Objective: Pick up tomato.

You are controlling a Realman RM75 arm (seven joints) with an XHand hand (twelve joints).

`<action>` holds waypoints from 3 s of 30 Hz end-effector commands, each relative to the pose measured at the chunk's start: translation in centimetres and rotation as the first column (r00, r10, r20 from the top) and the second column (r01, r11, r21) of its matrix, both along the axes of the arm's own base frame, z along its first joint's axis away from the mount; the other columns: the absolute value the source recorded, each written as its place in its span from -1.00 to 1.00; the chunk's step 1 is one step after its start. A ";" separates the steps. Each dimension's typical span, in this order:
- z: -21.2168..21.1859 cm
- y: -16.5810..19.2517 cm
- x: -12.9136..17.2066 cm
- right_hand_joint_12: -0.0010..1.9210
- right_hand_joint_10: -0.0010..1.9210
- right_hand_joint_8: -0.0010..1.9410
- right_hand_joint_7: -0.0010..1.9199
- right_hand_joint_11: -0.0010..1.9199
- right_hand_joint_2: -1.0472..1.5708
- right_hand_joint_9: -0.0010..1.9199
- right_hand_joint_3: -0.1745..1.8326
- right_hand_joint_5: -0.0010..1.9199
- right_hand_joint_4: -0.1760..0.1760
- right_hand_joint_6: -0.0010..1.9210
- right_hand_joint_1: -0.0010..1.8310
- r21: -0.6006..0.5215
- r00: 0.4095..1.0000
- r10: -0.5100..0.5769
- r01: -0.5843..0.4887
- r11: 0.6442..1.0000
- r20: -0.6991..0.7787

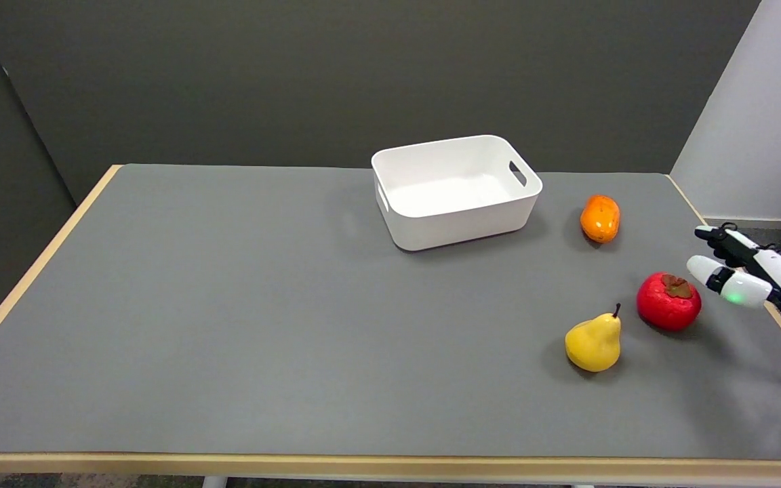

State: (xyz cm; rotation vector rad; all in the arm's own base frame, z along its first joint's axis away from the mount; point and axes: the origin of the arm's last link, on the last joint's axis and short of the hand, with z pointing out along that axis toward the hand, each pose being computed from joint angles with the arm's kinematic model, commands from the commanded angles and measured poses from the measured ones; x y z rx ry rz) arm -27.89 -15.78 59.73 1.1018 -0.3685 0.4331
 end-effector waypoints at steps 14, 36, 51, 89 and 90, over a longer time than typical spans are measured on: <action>-2.4 -0.5 1.3 0.22 -0.34 -0.67 -0.71 -0.91 0.23 -0.76 0.11 -0.80 0.66 -0.54 -0.81 0.104 0.995 0.101 -0.101 0.989 0.006; -4.1 0.2 -2.6 0.19 -0.36 -0.70 -0.74 -0.93 0.23 -0.78 0.11 -0.81 0.63 -0.56 -0.81 0.142 0.987 -0.126 0.111 0.984 0.102; -4.7 -0.3 -3.3 0.18 -0.37 -0.70 -0.76 -0.95 0.24 -0.79 0.11 -0.82 0.63 -0.57 -0.80 0.164 0.980 -0.162 0.142 0.976 0.119; -3.2 -7.6 9.8 1.00 0.58 0.62 -0.33 -0.20 0.73 -0.19 -0.62 -0.38 -1.00 0.64 0.26 0.176 0.880 0.469 -0.452 0.874 -0.069; -3.3 -8.0 10.4 1.00 0.58 0.62 -0.32 -0.20 0.73 -0.19 -0.62 -0.37 -1.00 0.63 0.26 0.184 0.873 0.483 -0.466 0.866 -0.066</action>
